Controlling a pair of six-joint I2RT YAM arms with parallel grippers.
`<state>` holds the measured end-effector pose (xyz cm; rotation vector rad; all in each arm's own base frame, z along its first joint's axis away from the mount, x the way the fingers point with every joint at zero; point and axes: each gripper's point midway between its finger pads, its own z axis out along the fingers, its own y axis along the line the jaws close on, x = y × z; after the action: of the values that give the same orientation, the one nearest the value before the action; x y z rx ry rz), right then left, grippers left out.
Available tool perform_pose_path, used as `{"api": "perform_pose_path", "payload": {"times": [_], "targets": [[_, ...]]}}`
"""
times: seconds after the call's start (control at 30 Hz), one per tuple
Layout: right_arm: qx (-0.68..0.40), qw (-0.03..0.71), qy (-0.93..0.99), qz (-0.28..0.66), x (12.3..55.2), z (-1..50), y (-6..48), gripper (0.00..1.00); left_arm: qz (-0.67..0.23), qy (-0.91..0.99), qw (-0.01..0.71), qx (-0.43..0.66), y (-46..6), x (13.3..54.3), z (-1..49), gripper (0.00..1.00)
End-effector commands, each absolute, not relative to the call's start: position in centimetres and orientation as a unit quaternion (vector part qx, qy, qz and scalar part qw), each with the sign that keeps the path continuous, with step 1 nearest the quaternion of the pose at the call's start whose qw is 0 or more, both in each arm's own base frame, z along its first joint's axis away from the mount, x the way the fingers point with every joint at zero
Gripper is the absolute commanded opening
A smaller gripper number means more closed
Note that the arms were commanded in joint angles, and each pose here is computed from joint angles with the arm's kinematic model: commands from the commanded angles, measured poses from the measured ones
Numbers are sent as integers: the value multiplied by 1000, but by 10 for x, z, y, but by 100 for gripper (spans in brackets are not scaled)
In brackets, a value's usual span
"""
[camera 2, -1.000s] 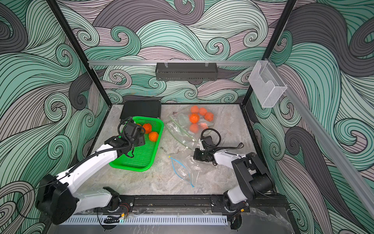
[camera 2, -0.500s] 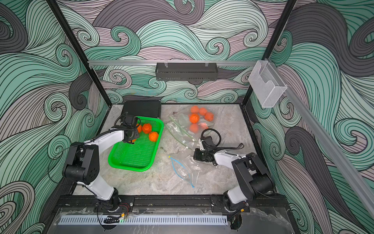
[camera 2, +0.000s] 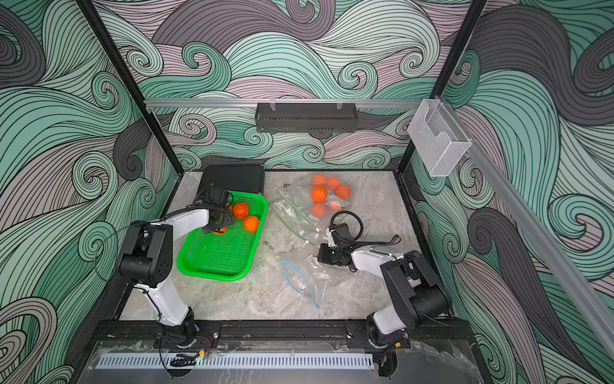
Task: Open the zip-top bag and take out the orange
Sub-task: Place the orange in the basket, then move the zipper food storage bag to the center of the board.
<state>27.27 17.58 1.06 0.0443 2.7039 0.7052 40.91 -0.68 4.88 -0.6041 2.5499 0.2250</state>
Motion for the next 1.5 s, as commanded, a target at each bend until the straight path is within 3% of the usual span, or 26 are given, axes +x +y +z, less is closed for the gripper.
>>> {"api": "perform_pose_path", "payload": {"times": [0.0,0.33,0.53,0.7,0.97,1.17,1.47], "targets": [[31,112,973,201,241,-17,154,5,85,931,269,-233,0,419,66,86],[17,150,969,198,248,25,151,8,3,922,311,-232,-18,400,149,86],[-10,219,957,191,245,92,144,8,-164,908,359,-137,-71,378,216,84],[-83,207,945,239,206,121,180,8,-243,911,325,-73,-100,334,240,82],[-180,148,950,210,141,83,219,8,-272,905,325,-30,-106,280,230,81],[-108,145,982,61,163,47,172,7,-263,911,316,-27,-103,265,216,81],[115,226,967,-5,236,69,74,8,-256,912,319,-22,-100,253,209,81]]}}
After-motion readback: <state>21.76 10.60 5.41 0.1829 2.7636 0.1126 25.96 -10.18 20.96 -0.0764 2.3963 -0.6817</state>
